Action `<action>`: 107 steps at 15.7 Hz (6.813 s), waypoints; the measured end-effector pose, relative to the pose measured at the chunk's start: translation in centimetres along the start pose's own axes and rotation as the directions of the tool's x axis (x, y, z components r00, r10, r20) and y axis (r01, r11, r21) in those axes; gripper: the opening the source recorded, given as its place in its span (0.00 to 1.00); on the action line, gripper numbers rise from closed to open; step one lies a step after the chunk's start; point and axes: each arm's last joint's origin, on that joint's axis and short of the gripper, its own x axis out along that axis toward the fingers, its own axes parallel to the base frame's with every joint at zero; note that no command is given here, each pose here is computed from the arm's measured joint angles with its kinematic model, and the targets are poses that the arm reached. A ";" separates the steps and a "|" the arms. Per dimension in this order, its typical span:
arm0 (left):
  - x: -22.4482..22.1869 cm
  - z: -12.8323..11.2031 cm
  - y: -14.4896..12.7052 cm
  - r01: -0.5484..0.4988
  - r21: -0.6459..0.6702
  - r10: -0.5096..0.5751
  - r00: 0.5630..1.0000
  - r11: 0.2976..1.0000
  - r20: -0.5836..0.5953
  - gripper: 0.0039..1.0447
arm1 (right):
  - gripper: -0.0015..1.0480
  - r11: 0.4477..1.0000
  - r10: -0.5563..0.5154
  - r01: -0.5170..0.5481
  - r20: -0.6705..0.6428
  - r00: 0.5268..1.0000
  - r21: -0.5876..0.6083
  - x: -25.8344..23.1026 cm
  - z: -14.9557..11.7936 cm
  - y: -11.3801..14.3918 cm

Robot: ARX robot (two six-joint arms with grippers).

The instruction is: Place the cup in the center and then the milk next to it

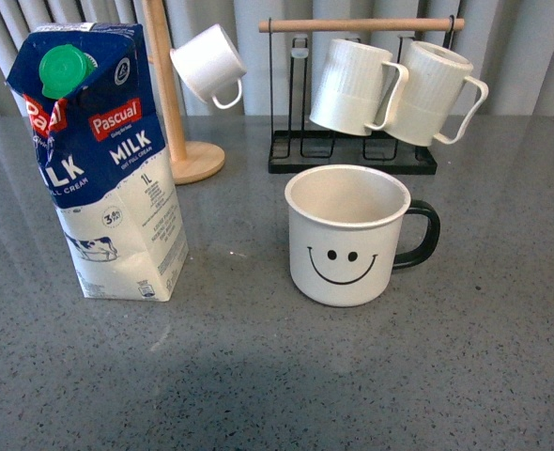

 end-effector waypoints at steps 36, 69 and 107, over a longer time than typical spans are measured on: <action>14.8 8.7 -7.9 0.283 -0.007 -0.283 0.959 0.959 0.026 0.08 | 0.94 1.000 0.000 0.000 0.000 1.000 0.001 0.0 0.0 0.0; 13.3 8.4 -17.7 0.223 -0.120 -0.211 0.972 0.967 0.103 0.85 | 0.94 1.000 0.000 0.000 0.000 1.000 0.000 0.0 0.0 0.0; -0.2 0.8 0.4 0.095 0.034 -0.101 0.962 0.995 0.253 0.01 | 0.94 1.000 0.000 0.000 0.000 1.000 0.000 0.0 0.0 0.0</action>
